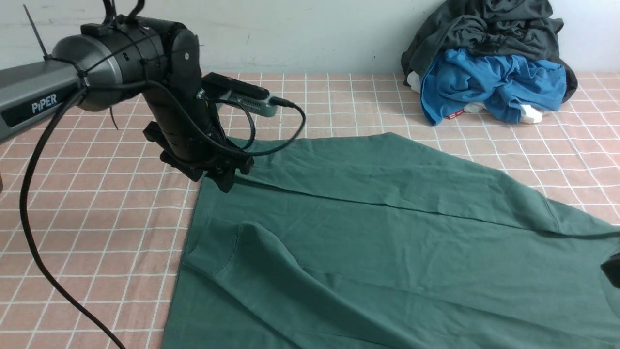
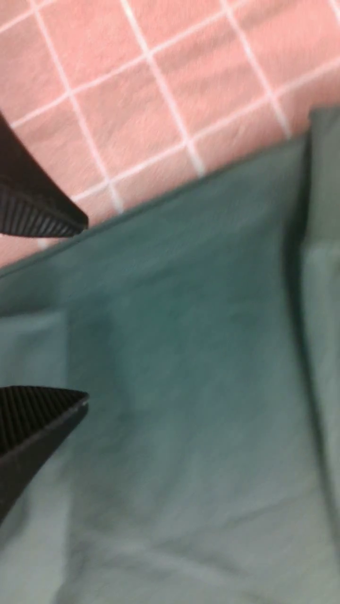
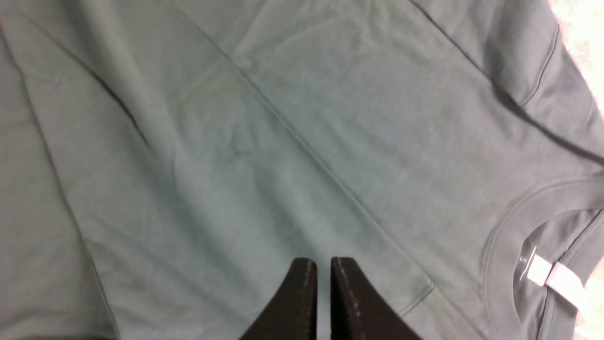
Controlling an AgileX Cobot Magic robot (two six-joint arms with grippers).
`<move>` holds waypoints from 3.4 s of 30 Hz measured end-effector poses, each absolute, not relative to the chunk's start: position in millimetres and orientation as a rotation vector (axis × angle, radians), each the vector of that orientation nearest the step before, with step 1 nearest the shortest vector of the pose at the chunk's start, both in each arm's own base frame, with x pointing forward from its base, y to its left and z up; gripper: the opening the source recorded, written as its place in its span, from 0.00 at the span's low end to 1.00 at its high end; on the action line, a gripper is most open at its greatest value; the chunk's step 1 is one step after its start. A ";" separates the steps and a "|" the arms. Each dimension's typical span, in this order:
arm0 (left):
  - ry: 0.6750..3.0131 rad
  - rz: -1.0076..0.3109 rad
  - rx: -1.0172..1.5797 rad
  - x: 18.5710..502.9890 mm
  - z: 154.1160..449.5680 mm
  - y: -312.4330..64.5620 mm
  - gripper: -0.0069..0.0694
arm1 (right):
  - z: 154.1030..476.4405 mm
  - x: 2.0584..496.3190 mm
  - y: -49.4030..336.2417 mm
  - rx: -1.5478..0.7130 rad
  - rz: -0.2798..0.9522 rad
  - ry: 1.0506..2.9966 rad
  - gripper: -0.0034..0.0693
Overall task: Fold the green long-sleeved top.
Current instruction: Use the left arm to clamp the cuff farthest from it, then use the left arm to drag and drop the cuff onto the cuff closest to the left arm
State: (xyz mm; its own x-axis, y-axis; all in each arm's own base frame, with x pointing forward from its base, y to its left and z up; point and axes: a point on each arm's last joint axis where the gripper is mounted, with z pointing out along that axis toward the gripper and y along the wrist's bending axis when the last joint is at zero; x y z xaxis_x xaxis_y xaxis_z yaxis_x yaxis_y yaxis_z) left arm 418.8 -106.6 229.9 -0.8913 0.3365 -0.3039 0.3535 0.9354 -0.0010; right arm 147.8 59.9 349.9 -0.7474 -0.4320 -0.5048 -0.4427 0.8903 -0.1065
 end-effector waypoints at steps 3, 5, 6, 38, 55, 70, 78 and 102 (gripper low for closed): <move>2.763 -0.125 0.391 435.3 224.6 -89.3 0.61 | 348.4 157.6 64.4 -0.637 0.022 2.546 0.13; 2.749 -0.147 0.344 442.6 221.5 -83.1 0.61 | 347.3 160.8 65.8 -0.637 0.020 2.556 0.13; 2.736 -0.173 0.290 450.7 216.4 -75.9 0.61 | 344.6 164.5 67.5 -0.639 0.017 2.572 0.13; 2.670 -0.356 0.107 511.0 167.3 -71.1 0.36 | 331.8 180.0 74.6 -0.598 0.017 2.640 0.15; 2.797 -0.381 0.269 488.6 191.6 -72.2 0.12 | 332.8 182.9 72.4 -0.605 -0.031 2.611 0.15; 2.816 -0.375 0.298 322.5 245.9 -74.6 0.12 | 345.9 170.5 68.6 -0.640 -0.072 2.517 0.15; 2.847 -0.385 0.319 235.5 212.8 -80.9 0.12 | 355.0 148.8 78.0 -0.759 -0.027 2.452 0.15; 2.712 -0.305 0.500 222.0 222.3 -95.4 0.64 | 354.4 146.7 79.9 -0.781 -0.025 2.457 0.20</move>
